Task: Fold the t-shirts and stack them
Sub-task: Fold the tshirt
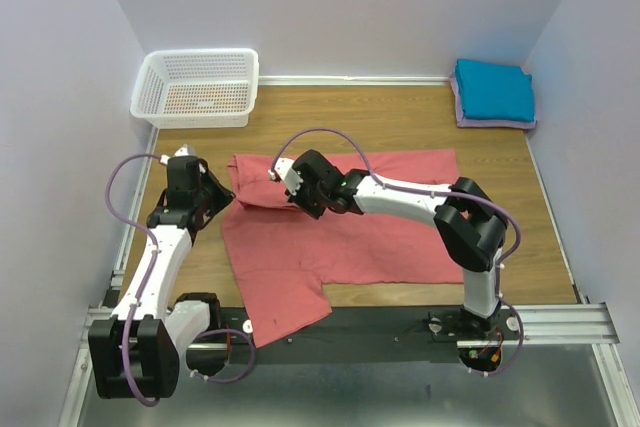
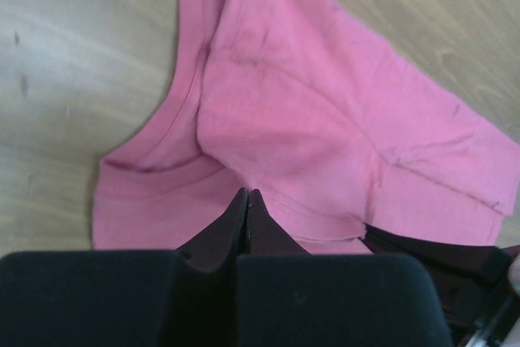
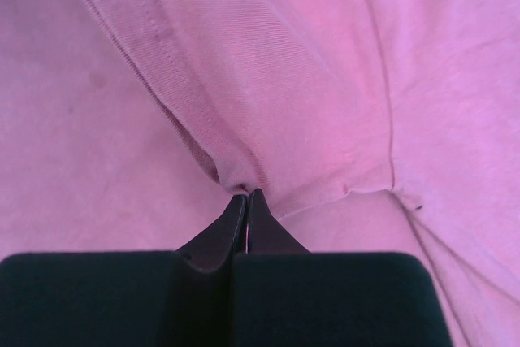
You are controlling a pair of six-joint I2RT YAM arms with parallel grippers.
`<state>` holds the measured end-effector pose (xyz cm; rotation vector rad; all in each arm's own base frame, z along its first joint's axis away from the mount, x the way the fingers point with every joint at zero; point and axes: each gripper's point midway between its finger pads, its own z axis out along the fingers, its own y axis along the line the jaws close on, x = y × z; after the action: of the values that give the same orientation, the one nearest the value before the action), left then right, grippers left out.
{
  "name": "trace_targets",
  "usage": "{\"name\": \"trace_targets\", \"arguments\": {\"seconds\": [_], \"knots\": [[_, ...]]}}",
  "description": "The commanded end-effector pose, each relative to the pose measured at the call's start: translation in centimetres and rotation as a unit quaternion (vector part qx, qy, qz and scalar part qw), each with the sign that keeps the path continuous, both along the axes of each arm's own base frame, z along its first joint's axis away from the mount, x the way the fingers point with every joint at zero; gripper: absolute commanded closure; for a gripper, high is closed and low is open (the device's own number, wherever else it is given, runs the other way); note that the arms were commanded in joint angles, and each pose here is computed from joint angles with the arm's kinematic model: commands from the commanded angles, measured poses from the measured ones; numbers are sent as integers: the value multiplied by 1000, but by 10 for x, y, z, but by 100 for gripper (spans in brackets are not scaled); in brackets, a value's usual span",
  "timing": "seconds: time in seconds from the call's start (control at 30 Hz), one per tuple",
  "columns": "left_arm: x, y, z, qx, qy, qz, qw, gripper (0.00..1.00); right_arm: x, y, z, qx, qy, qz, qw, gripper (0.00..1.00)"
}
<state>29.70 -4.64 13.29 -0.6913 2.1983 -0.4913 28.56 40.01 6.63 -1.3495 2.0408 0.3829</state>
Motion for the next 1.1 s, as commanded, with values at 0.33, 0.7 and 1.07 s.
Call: {"name": "trace_targets", "arguments": {"seconds": [0.33,0.7,1.07], "knots": [[-44,-11,-48,-45,85,14,995,100,-33,-30,-22,-48,48,23,997,99],[-66,-14,-39,-72,81,32,994,100,-30,-33,-29,-58,53,0,997,86],[-85,-30,-22,-96,72,16,993,81,12,-51,28,36,69,-102,992,45]]}}
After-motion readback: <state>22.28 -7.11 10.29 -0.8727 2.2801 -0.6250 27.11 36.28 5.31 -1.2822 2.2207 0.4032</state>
